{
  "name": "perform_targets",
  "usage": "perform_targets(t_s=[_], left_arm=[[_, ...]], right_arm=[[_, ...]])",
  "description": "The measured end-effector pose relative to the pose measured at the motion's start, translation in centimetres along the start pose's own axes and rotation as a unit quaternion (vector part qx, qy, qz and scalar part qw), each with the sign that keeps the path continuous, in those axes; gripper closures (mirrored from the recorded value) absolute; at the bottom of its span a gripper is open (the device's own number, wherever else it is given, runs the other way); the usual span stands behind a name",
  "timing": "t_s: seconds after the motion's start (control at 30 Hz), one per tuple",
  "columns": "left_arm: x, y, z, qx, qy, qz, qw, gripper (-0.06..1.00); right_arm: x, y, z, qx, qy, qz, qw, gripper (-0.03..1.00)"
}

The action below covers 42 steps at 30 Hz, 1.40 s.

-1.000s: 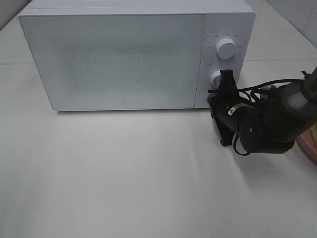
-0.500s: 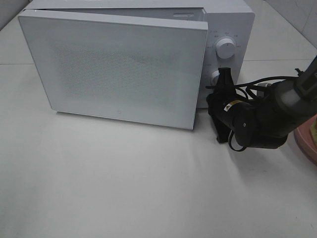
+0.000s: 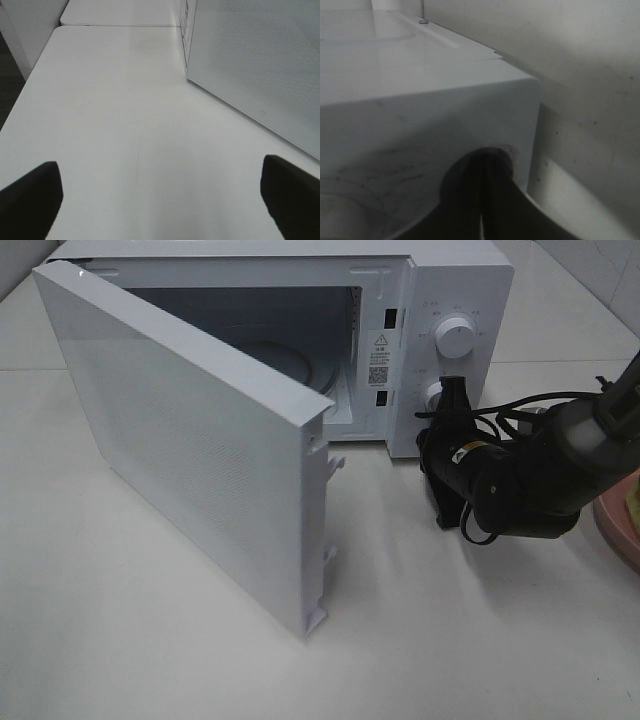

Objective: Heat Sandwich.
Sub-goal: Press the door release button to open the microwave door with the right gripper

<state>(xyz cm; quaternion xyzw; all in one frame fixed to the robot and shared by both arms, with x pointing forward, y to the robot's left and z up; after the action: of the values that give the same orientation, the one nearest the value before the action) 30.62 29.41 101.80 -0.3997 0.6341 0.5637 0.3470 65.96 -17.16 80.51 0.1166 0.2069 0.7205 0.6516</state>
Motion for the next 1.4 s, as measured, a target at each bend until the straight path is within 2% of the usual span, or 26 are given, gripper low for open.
perform_targets(t_s=[0.93, 1.4], left_arm=[[0.0, 0.0, 0.0, 0.000, 0.000, 0.000, 1.000, -0.05], [0.0, 0.0, 0.0, 0.000, 0.000, 0.000, 1.000, -0.05]], right_arm=[[0.0, 0.2, 0.1, 0.019, -0.004, 0.007, 1.000, 0.95], [-0.5, 2.8, 0.8, 0.011, 0.043, 0.032, 0.999, 0.95]])
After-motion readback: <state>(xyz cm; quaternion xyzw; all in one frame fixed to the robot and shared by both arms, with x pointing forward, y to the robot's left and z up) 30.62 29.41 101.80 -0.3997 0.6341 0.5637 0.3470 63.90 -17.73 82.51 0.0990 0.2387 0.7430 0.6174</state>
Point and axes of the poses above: a point on each arm's last joint axis where the gripper is mounted, y pointing back along that axis away from the gripper, z along the wrist's bending axis when the last joint is at zero, x = y × z, the point moved 8 cm from there along -y, pointing out along that axis toward the gripper, and after that the axes turned 6 degrees about y, right-handed, at the moved point
